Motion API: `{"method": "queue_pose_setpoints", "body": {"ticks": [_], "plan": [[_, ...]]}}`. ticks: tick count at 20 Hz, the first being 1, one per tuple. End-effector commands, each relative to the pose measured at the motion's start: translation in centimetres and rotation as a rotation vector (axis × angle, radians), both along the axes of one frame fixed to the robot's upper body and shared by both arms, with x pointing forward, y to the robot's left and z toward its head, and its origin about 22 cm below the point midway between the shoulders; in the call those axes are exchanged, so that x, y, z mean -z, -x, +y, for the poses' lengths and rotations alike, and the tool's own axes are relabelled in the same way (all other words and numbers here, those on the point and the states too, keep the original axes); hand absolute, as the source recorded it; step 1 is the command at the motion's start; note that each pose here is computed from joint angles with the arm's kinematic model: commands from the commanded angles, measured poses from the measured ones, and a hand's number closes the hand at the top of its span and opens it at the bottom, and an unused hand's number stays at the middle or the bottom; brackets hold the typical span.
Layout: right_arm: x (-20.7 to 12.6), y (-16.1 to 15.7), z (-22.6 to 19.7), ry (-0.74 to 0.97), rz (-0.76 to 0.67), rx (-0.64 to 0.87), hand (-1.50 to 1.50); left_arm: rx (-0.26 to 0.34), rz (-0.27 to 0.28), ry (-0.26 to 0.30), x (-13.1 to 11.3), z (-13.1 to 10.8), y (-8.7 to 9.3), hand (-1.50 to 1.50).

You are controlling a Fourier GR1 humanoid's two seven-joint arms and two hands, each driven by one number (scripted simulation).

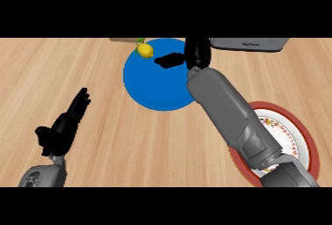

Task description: Pick the lemon from the plate and place it in the plate

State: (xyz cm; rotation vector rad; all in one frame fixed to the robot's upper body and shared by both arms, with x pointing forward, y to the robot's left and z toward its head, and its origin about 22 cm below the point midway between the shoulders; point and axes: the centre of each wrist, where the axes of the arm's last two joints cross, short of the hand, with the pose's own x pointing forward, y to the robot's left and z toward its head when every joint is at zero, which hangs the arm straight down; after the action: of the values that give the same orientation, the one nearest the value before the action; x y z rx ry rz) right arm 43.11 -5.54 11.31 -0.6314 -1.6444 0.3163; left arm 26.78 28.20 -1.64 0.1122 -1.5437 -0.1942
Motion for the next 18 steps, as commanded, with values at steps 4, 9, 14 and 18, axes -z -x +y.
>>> {"method": "queue_pose_setpoints", "body": {"ticks": [4,9,14,18], "plan": [[1.2,0.3,-3.3,-0.331,-0.069,0.015,-1.5,-0.045,0.027,0.001,-0.4,1.6,0.6,0.0],[3.6,0.1,-10.8,-0.423,-0.101,-0.022,-1.5,-0.065,0.02,-0.005,0.7,2.0,0.4,0.0],[8.4,2.3,-15.2,-0.378,-0.095,-0.083,-1.5,-0.065,0.014,-0.003,1.2,3.0,1.4,0.0],[7.8,2.4,-19.7,-0.349,-0.122,-0.139,-1.5,-0.036,0.024,0.012,0.6,2.0,1.9,0.0]]}}
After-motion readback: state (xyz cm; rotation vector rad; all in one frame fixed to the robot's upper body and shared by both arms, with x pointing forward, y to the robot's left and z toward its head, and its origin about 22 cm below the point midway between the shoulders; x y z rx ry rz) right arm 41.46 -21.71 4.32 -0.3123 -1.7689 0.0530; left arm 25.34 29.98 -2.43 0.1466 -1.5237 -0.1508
